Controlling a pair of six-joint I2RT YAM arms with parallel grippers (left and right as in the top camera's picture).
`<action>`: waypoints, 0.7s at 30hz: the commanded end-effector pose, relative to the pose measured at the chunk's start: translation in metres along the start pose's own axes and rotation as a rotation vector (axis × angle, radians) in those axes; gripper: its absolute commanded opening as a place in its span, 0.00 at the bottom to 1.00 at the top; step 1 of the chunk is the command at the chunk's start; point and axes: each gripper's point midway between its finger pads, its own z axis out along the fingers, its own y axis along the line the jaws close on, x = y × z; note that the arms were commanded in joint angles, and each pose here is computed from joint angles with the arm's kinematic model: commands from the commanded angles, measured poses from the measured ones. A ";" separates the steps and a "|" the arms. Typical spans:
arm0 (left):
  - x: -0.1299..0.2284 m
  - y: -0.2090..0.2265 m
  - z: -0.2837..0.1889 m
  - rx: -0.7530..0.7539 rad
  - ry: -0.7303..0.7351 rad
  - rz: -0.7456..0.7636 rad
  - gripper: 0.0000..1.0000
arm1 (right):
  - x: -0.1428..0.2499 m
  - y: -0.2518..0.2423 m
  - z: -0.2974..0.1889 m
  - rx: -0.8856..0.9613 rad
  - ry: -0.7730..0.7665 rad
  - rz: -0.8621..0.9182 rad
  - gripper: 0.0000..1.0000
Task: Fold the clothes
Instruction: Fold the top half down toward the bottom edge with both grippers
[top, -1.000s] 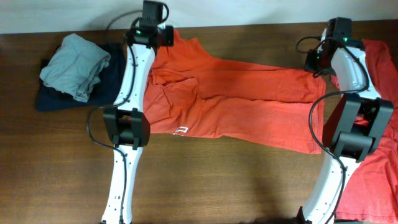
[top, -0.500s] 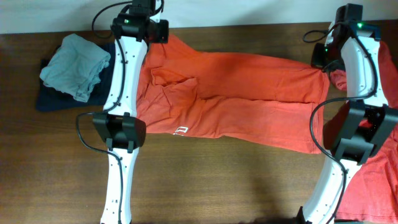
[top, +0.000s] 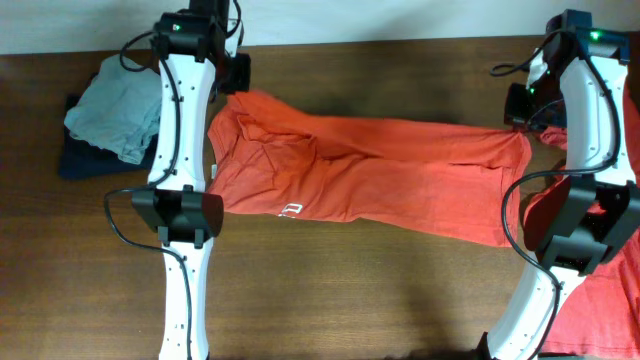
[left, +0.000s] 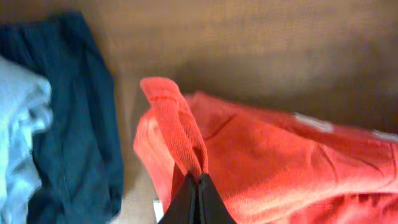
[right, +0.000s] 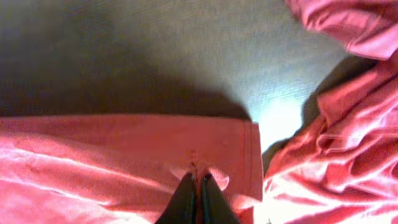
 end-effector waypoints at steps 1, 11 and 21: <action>0.005 0.000 -0.019 0.003 0.005 0.007 0.01 | 0.005 0.004 -0.018 -0.012 -0.015 -0.001 0.04; 0.025 0.000 -0.019 0.001 0.086 -0.004 0.01 | 0.049 0.003 -0.021 -0.012 0.163 0.013 0.04; 0.029 -0.005 -0.019 0.039 0.105 -0.033 0.01 | 0.078 0.011 -0.009 -0.054 0.277 0.031 0.04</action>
